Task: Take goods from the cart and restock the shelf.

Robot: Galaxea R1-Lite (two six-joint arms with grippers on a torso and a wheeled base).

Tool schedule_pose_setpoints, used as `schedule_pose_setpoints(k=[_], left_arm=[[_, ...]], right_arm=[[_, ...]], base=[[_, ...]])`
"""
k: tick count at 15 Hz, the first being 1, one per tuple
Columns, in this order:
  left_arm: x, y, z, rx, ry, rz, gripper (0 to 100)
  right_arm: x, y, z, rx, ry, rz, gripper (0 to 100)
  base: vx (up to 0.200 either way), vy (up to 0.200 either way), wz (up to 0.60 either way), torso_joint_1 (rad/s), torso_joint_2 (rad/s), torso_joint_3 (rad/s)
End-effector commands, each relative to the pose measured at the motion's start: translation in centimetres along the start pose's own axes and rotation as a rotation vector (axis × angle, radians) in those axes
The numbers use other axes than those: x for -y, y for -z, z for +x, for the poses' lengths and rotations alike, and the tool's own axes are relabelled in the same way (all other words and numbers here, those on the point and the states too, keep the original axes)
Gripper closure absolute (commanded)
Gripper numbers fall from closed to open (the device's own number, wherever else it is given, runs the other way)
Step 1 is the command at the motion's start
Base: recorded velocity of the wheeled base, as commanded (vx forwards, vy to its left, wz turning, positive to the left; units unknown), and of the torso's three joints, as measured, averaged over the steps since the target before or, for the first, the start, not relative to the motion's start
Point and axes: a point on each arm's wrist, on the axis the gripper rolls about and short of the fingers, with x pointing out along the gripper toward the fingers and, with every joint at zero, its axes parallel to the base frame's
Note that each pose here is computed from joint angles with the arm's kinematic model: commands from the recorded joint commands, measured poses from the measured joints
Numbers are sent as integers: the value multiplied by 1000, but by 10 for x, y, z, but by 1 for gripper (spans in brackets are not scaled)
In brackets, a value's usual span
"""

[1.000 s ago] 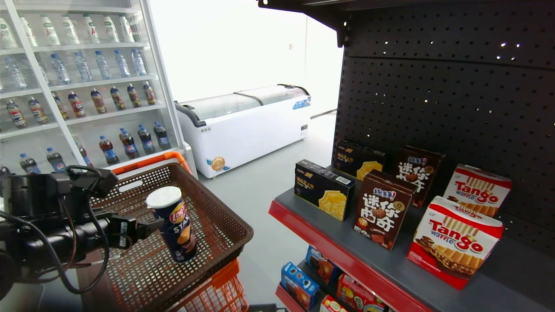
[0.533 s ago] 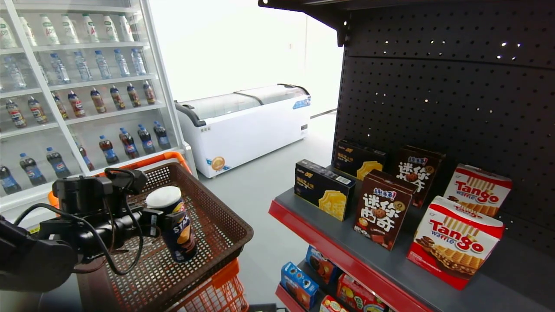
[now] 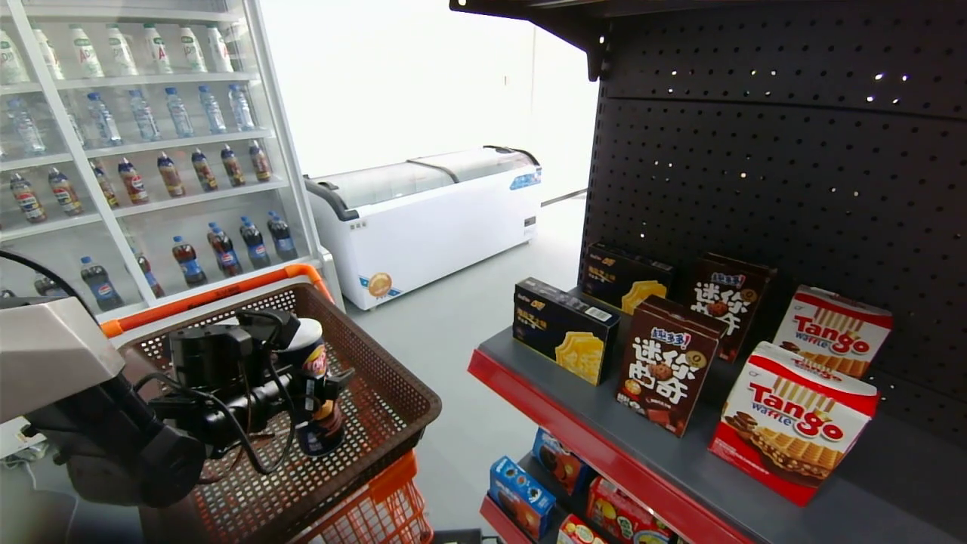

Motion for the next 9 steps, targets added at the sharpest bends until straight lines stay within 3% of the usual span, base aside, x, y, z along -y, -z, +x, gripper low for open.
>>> schedule_pose_setpoints(k=[1, 5, 6, 9], left_arm=[[1, 12, 10, -30, 4, -2, 0], [0, 10, 12, -5, 0, -1, 0], [-1, 5, 14, 15, -1, 3, 100], [1, 5, 14, 3, 2, 16, 100]], right_arm=[[0, 0, 0, 0, -1, 0, 0], [0, 0, 0, 0, -1, 0, 0], [0, 0, 0, 0, -1, 0, 0], [0, 0, 0, 0, -1, 0, 0]], base=[[0, 0, 0, 0, 0, 0], [0, 0, 0, 0, 0, 0], [0, 0, 0, 0, 0, 0], [0, 0, 0, 0, 0, 0]])
